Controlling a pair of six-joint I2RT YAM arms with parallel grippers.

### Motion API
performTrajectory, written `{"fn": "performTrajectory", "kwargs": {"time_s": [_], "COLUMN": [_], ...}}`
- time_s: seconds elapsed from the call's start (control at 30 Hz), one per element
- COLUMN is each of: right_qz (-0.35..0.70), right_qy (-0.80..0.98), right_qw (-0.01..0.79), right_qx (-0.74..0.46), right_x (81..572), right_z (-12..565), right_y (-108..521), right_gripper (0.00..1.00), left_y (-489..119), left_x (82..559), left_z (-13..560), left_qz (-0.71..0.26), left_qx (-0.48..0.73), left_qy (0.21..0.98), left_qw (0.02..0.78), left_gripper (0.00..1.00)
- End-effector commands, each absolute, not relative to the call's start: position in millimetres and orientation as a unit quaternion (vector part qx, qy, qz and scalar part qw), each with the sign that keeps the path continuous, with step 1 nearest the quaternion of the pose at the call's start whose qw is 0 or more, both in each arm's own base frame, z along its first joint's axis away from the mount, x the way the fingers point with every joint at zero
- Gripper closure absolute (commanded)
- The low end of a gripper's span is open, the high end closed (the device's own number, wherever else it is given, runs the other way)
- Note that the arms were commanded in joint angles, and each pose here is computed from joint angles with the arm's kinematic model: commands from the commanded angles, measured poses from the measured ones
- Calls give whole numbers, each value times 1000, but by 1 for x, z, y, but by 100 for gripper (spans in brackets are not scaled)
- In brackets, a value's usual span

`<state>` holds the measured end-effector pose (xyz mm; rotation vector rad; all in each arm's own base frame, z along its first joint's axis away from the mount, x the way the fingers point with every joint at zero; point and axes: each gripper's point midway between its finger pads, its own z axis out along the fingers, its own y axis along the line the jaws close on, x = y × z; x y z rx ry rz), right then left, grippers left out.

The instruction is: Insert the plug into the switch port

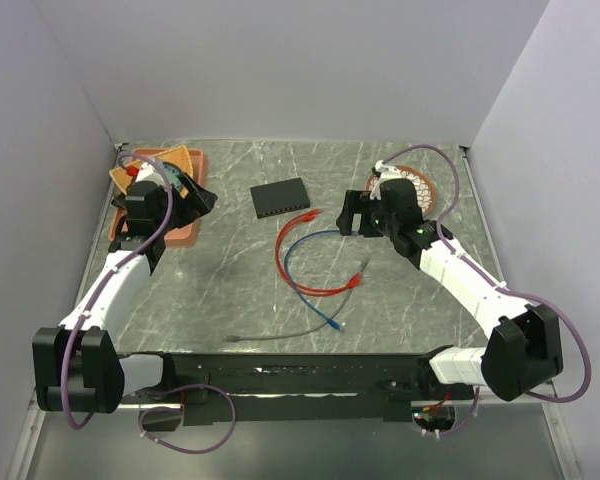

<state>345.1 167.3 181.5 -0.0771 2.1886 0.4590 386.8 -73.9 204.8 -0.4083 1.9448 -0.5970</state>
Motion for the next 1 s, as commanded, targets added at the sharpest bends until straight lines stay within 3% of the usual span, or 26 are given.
{"fn": "performTrajectory", "kwargs": {"time_s": [0.0,0.27,0.4,0.7,0.97], "right_qz": [182,180,179,181,179], "right_qy": [883,886,887,891,899], "right_qw": [433,427,425,415,399], "right_qx": [-25,-23,-22,-23,-27], "right_x": [344,340,336,320,311], "right_z": [180,176,175,164,150], "right_y": [169,166,164,159,157], "right_gripper": [1,1,1,1,1], "left_y": [-78,-99,-136,-232,-287], "left_x": [389,394,401,406,392], "left_z": [236,241,237,172,99], "left_qz": [-264,-272,-239,-211,-117], "left_qx": [-141,-117,-84,7,70], "left_qy": [783,789,816,886,922], "left_qw": [545,539,520,412,362], "left_gripper": [4,4,4,4,3]}}
